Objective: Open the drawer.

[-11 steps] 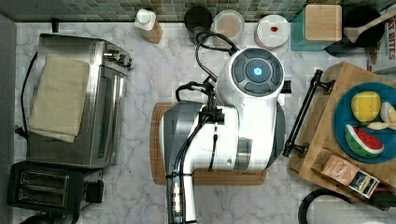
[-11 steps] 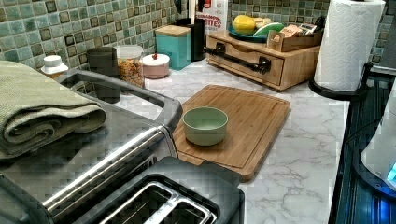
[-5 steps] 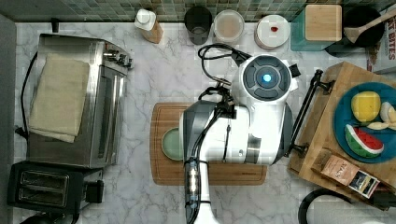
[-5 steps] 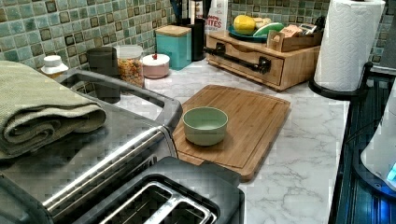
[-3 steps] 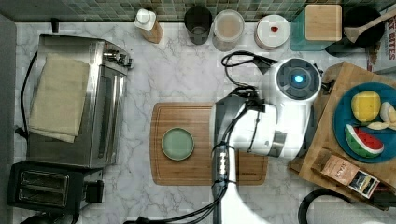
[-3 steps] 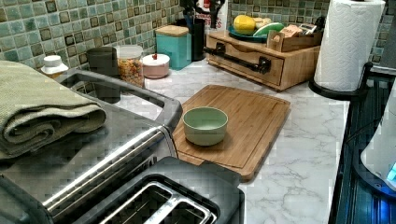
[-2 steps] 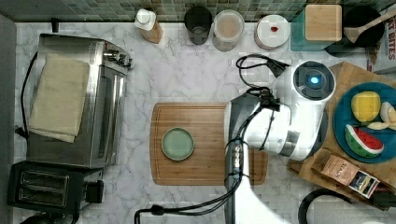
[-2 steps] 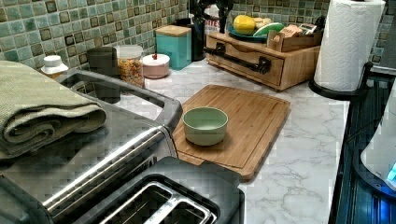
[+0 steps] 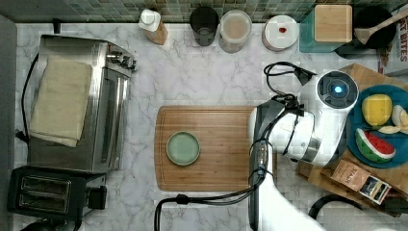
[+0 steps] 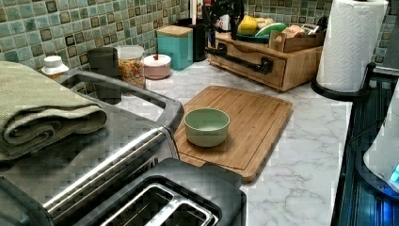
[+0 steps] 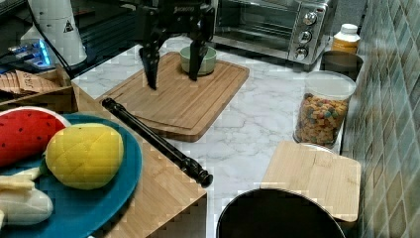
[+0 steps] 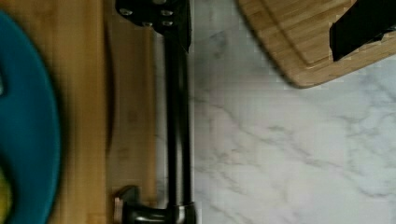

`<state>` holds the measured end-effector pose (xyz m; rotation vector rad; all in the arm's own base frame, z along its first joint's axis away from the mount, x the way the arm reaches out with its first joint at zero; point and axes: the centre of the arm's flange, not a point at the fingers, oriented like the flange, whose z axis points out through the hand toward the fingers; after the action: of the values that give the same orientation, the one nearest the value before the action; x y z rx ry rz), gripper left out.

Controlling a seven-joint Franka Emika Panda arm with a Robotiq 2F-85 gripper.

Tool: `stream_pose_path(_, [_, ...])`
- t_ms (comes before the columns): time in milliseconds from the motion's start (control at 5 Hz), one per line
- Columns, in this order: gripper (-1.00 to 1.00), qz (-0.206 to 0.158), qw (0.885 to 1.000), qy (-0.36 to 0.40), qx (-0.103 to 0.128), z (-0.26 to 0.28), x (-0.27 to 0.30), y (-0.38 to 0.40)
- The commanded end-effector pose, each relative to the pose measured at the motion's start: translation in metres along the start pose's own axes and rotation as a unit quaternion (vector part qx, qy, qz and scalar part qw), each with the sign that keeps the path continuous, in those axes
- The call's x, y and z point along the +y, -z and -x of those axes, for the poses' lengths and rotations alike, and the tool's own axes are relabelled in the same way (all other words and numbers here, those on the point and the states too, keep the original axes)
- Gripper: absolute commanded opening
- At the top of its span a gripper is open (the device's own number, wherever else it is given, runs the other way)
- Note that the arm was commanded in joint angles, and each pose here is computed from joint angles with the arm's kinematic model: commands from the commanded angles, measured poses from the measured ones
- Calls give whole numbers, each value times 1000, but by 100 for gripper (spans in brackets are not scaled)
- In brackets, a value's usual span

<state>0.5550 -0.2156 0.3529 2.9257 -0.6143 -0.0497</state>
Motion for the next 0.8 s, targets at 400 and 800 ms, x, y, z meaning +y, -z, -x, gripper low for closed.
stream_pose_path(400, [100, 9, 999, 14, 50, -42, 27, 4])
stream_pose_path(800, [100, 17, 999, -9, 42, -42, 28, -21])
